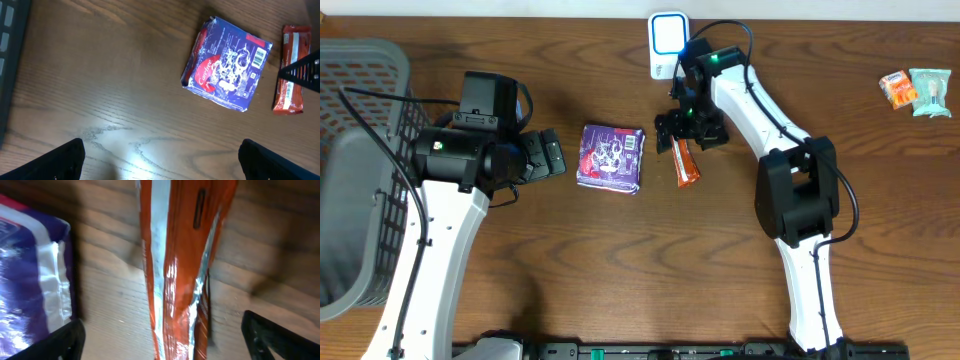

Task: Scan the item barcode
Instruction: 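Reach the right gripper to the red bar and grasp it, then lift the red bar toward the white scanner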

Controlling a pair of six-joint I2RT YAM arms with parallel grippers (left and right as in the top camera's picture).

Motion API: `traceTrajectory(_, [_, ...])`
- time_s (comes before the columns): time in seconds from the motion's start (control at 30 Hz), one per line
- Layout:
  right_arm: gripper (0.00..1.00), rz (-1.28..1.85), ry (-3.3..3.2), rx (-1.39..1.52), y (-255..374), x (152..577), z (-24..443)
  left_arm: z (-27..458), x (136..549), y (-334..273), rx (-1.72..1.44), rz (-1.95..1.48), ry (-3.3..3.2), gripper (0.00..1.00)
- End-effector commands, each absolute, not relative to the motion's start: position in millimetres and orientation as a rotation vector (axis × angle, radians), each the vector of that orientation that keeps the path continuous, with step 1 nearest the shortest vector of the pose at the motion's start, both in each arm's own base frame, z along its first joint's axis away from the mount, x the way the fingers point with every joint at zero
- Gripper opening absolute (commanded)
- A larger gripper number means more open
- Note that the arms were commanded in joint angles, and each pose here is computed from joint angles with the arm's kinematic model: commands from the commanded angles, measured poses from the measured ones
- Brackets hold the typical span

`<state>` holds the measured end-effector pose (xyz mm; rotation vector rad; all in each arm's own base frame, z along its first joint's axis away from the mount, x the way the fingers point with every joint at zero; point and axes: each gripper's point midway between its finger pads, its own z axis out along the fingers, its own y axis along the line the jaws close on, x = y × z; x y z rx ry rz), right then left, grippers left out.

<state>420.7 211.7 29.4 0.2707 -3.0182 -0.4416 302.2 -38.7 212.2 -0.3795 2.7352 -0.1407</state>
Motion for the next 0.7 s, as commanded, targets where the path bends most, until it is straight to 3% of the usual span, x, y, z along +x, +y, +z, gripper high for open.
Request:
traceTrajectory(0.0, [0.79,-0.540,-3.041,0.237,210.5,427.8,47.9,213.4,302.8,-36.2,-0.383,-0.127,2.732,0.98])
traceTrajectory(0.03, [0.66,-0.542,-3.047,0.231,208.2,430.1,47.0,213.2,302.8,-36.2,-0.383,-0.127,2.732,0.98])
traceTrajectory(0.1, [0.55,-0.543,-3.050,0.221,205.6,431.7,44.7,213.2,302.8,-36.1,-0.383,-0.127,2.732,0.98])
traceTrajectory(0.27, [0.46,-0.580,-3.069,0.201,201.2,439.0,31.5,213.2,302.8,-36.2,-0.383,-0.127,2.732,0.98])
traceTrajectory(0.5, [0.41,-0.813,-3.038,0.222,222.8,439.8,11.6,213.2,302.8,-36.2,-0.383,-0.127,2.732,0.98])
traceTrajectory(0.57, [0.30,-0.812,-3.049,0.219,222.5,440.9,6.7,213.2,302.8,-36.2,-0.383,-0.127,2.732,0.98])
traceTrajectory(0.63, [0.05,-0.783,-3.067,0.217,218.6,443.6,5.2,213.2,302.8,-36.2,-0.383,-0.127,2.732,0.98])
traceTrajectory(0.67, [0.01,-0.757,-3.081,0.214,215.3,445.3,5.9,213.2,302.8,-36.2,-0.383,-0.127,2.732,0.98])
